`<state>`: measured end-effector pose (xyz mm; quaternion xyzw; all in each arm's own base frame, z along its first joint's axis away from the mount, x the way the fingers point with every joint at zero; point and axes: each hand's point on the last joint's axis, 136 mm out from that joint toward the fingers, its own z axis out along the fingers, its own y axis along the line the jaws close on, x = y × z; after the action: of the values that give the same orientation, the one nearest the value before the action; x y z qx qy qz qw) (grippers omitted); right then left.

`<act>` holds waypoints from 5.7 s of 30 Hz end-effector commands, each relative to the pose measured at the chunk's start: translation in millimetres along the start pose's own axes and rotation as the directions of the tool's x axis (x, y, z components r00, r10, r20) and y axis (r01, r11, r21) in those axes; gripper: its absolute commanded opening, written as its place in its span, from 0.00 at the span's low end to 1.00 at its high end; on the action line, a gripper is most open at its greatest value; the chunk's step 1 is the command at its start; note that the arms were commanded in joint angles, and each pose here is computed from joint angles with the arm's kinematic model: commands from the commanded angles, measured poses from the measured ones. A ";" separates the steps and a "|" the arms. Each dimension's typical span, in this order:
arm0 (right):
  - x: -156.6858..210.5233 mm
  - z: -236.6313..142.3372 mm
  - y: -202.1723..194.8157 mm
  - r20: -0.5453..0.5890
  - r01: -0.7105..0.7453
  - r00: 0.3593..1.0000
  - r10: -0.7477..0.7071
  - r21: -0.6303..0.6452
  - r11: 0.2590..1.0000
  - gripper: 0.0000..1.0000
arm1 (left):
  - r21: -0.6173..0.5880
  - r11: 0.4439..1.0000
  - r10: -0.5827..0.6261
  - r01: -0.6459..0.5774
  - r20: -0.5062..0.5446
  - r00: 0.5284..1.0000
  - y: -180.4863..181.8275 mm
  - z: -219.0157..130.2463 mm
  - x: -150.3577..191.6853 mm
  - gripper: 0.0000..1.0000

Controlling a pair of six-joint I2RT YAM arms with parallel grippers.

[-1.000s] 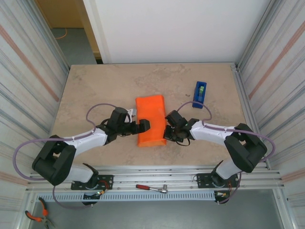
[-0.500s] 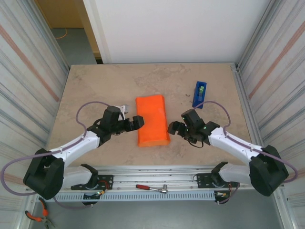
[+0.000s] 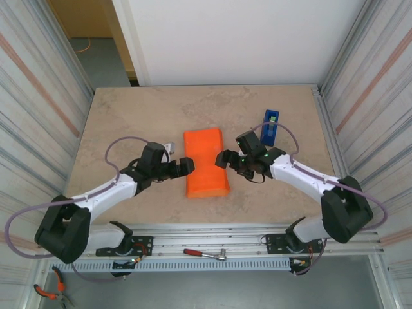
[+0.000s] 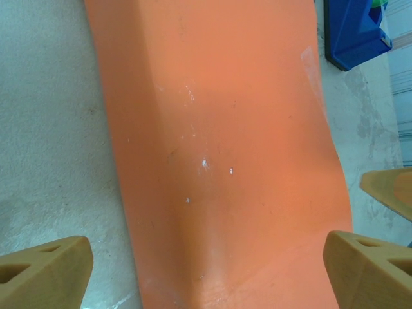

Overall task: Wrap the gift box in paper
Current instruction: Adjust the wrapping paper for the gift box, then fold the third fold of the wrapping paper on the gift box.

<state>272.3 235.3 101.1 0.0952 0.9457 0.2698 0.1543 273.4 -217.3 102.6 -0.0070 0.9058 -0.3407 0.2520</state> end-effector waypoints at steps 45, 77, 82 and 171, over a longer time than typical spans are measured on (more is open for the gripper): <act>-83.1 2.1 -26.4 0.077 0.003 0.997 -0.021 0.219 0.976 0.00 | -0.122 0.968 0.244 -0.220 0.244 0.939 5.1 -12.7 -120.9 0.99; -103.1 22.0 -5.5 0.023 -0.121 0.992 0.122 -0.012 0.993 0.68 | -0.034 0.992 0.122 -0.121 0.030 0.992 -3.6 38.5 -117.5 0.99; -93.8 38.3 3.3 -0.014 -0.118 0.993 0.117 -0.028 0.993 0.72 | -0.039 0.993 0.107 -0.107 -0.014 0.994 -1.3 50.3 -96.0 0.99; 27.7 34.2 -36.8 -0.018 0.075 0.997 -0.073 0.182 0.980 0.89 | -0.320 0.868 0.404 -0.380 0.010 0.915 35.1 36.2 23.7 0.99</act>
<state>250.3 233.6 50.7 0.0519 0.9702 0.1932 0.1370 264.9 -222.6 47.7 0.1287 0.9234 -0.1690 0.3196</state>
